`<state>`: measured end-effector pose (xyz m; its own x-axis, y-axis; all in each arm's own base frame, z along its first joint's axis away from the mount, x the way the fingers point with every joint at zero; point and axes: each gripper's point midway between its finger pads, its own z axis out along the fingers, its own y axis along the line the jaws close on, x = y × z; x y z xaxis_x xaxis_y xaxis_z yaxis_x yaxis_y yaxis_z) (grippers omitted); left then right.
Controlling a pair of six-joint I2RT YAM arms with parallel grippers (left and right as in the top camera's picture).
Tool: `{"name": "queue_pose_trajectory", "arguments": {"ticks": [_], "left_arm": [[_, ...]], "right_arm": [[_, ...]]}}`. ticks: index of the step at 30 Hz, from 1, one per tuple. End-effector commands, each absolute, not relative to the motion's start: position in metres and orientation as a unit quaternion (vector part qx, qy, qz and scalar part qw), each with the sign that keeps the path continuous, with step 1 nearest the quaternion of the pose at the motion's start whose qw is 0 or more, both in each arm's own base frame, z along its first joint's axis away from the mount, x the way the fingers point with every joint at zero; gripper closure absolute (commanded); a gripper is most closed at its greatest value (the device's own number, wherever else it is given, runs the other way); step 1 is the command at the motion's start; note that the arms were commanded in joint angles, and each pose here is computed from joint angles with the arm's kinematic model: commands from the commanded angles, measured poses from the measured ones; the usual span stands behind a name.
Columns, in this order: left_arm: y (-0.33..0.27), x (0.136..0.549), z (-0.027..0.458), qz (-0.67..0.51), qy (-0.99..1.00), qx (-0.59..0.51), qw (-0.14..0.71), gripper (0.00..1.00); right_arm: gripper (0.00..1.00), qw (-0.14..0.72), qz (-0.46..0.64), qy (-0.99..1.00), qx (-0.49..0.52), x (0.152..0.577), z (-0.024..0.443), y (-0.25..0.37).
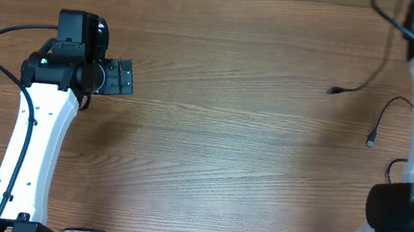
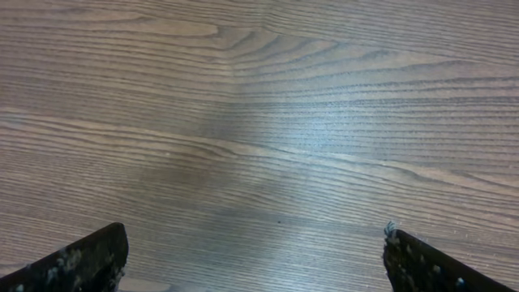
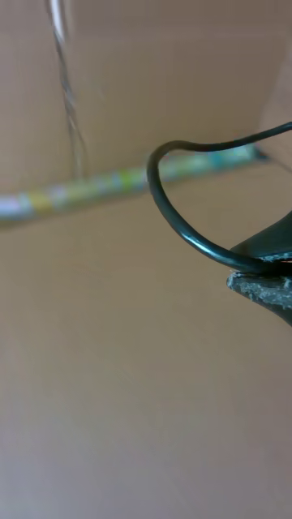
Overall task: Untangle cables
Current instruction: 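Lift the black cable and carry it to the upper right corner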
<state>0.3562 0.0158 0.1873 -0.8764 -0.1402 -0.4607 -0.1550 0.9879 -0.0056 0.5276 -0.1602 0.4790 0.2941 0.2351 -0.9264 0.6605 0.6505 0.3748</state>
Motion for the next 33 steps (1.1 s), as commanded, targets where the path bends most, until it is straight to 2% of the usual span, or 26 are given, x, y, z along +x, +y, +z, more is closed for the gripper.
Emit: {"name": "queue_pose_trajectory", "arguments": {"ticks": [1,7,14,24,28,33], "left_arm": [[0.018,0.355,0.193,0.014,0.967,-0.073,0.244,0.00],[0.018,0.355,0.193,0.014,0.967,-0.073,0.244,0.00],[0.018,0.355,0.193,0.014,0.967,-0.073,0.244,0.00],[0.018,0.355,0.193,0.014,0.967,-0.073,0.244,0.00],[0.018,0.355,0.193,0.014,0.967,-0.073,0.244,0.00],[0.018,0.355,0.193,0.014,0.967,-0.073,0.244,0.00]], "right_arm": [[0.96,0.720,-0.179,0.526,0.416,0.497,0.510,-0.199],[0.96,0.742,-0.160,0.470,0.451,0.481,0.524,-0.231],[0.96,0.743,-0.129,0.479,0.449,0.498,0.511,-0.230],[0.96,0.676,-0.170,0.554,0.456,0.537,0.426,-0.251],[0.96,0.608,-0.189,0.626,0.450,0.552,0.360,-0.260],[0.96,0.557,-0.197,0.672,0.447,0.556,0.313,-0.267]]}}
